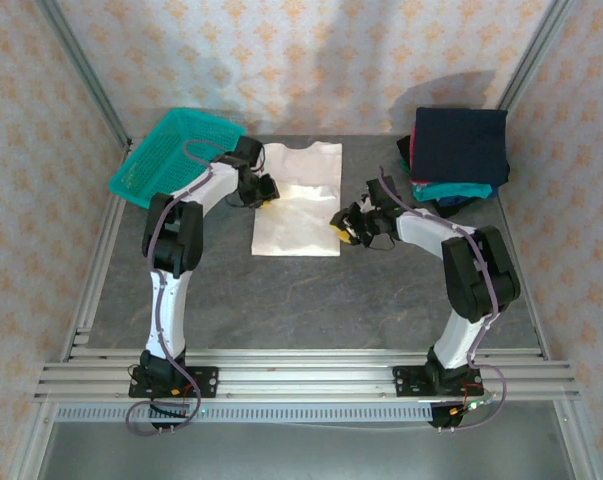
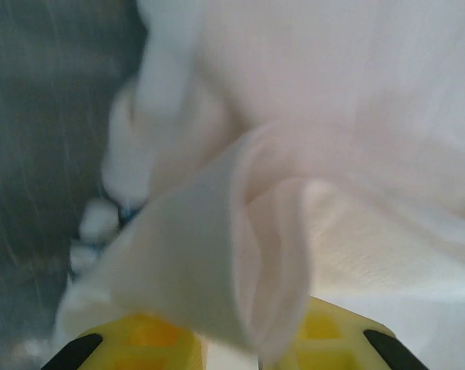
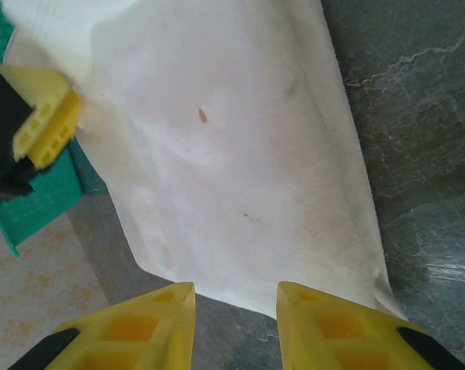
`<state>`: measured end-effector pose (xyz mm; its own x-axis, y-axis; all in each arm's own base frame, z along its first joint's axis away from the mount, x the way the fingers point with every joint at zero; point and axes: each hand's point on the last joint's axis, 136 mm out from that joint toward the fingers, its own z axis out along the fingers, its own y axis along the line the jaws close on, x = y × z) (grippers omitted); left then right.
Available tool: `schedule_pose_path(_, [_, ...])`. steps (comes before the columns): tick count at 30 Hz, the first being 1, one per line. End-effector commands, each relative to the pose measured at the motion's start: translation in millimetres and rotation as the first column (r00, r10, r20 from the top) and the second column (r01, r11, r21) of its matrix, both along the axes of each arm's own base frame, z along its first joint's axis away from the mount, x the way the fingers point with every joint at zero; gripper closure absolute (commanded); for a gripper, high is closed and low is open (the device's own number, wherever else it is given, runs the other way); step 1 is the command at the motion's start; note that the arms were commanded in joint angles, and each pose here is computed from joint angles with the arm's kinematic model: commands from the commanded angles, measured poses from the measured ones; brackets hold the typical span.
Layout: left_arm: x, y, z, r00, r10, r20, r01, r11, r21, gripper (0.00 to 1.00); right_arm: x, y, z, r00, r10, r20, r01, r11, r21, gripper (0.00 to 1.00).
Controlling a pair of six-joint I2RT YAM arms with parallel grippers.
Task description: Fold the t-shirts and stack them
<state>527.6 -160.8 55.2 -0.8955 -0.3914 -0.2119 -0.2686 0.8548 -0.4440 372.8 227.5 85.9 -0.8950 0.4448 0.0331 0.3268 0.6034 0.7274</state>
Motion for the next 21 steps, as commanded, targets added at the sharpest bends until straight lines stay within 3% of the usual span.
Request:
schedule_pose_path(1, [14.7,29.0,5.6,1.0,0.001,-0.004,0.0,0.992,0.129,0.78,5.1,0.3,3.2,1.0,-0.014,0.026,0.014,1.0,-0.012,0.67])
schedule_pose_path(8, [26.7,55.4,43.8,0.997,0.031,0.07,-0.047,0.969,0.243,0.71,-0.1,-7.5,13.0,0.999,0.004,0.041,-0.001,0.998,-0.067,0.67])
schedule_pose_path(9, [24.8,62.9,55.4,0.995,0.044,0.093,-0.068,0.959,0.275,0.68,-0.3,-9.1,15.3,0.999,0.002,0.047,0.001,0.997,-0.079,0.66])
schedule_pose_path(11, [13.3,83.0,84.4,0.986,0.091,0.136,-0.132,0.934,0.333,0.51,-2.8,-17.7,18.1,0.999,-0.017,0.043,0.022,0.992,-0.124,0.58])
schedule_pose_path(14, [-13.5,59.4,114.6,0.982,0.064,0.178,-0.099,0.977,0.191,0.41,-9.6,-21.2,19.9,0.999,-0.033,0.021,0.035,0.991,-0.128,0.5])
schedule_pose_path(17, [-60.6,44.6,134.7,0.984,0.026,0.177,-0.053,0.987,0.152,0.37,-21.9,-19.9,21.6,1.0,-0.021,-0.008,0.02,0.992,-0.124,0.44])
schedule_pose_path(21, [-120.8,35.0,118.2,0.995,0.016,0.098,-0.022,0.998,0.057,0.36,-39.5,-10.5,19.6,0.999,0.02,-0.044,-0.025,0.994,-0.104,0.41])
